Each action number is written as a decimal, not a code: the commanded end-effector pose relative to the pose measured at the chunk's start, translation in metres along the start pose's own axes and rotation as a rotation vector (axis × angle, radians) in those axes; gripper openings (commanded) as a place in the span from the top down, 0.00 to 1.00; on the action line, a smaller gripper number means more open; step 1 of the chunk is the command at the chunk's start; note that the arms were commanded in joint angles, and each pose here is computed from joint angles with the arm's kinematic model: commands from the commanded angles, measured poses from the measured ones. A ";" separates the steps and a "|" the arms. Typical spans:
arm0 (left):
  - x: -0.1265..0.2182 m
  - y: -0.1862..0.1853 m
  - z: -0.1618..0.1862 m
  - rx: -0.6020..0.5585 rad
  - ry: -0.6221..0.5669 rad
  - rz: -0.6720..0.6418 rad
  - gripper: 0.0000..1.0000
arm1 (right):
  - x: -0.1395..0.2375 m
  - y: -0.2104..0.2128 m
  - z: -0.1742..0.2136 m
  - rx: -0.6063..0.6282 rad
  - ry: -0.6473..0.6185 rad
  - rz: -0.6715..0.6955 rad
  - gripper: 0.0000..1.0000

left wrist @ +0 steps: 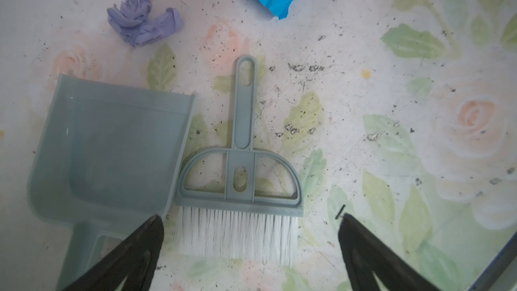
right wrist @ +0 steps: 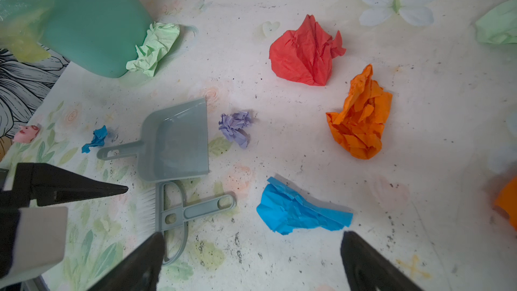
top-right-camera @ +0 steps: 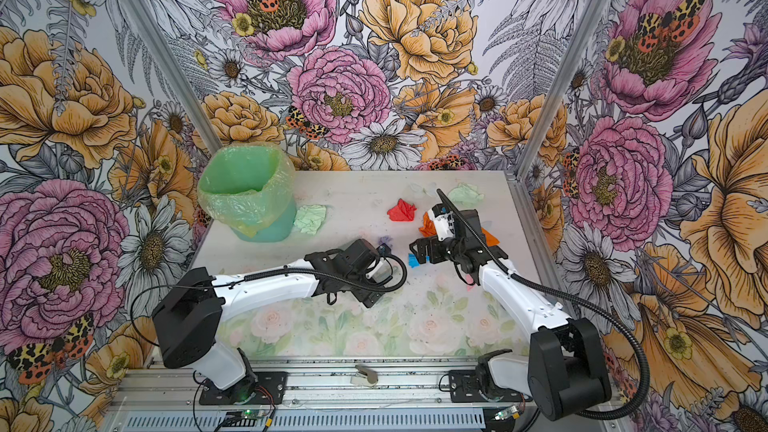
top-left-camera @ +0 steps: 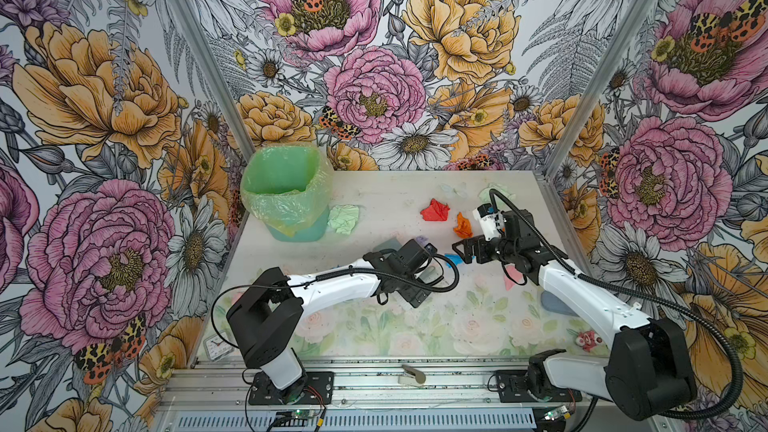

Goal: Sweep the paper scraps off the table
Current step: 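Lower the left gripper over the brush handle and close on it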

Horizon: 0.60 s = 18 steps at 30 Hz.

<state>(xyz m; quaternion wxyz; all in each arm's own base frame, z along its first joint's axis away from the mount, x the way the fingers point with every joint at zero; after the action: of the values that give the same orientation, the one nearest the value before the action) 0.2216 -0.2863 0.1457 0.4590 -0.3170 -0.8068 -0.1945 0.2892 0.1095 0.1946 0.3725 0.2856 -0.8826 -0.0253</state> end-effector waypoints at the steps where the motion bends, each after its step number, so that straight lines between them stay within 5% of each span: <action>1: 0.007 0.001 -0.005 0.010 -0.010 -0.030 0.01 | -0.004 -0.002 0.007 0.000 0.022 0.019 0.00; 18: -0.004 0.005 -0.002 -0.008 0.049 -0.076 0.05 | -0.005 -0.003 0.010 -0.007 0.029 0.031 0.00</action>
<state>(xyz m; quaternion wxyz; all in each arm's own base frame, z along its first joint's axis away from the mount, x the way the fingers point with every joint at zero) 0.2238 -0.2810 0.1398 0.4737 -0.2894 -0.8024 -0.2189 0.2883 0.1074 0.1874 0.3820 0.2758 -0.8818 -0.0224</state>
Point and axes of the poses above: each gripper's point midway between its finger pads, its own x axis back along the fingers, its own y axis along the line the jaws close on, z = x × y, the point moved 7 cm from there along x, back along the fingers, and after that the axes turned 5 degrees about x, right-handed, at the moved point
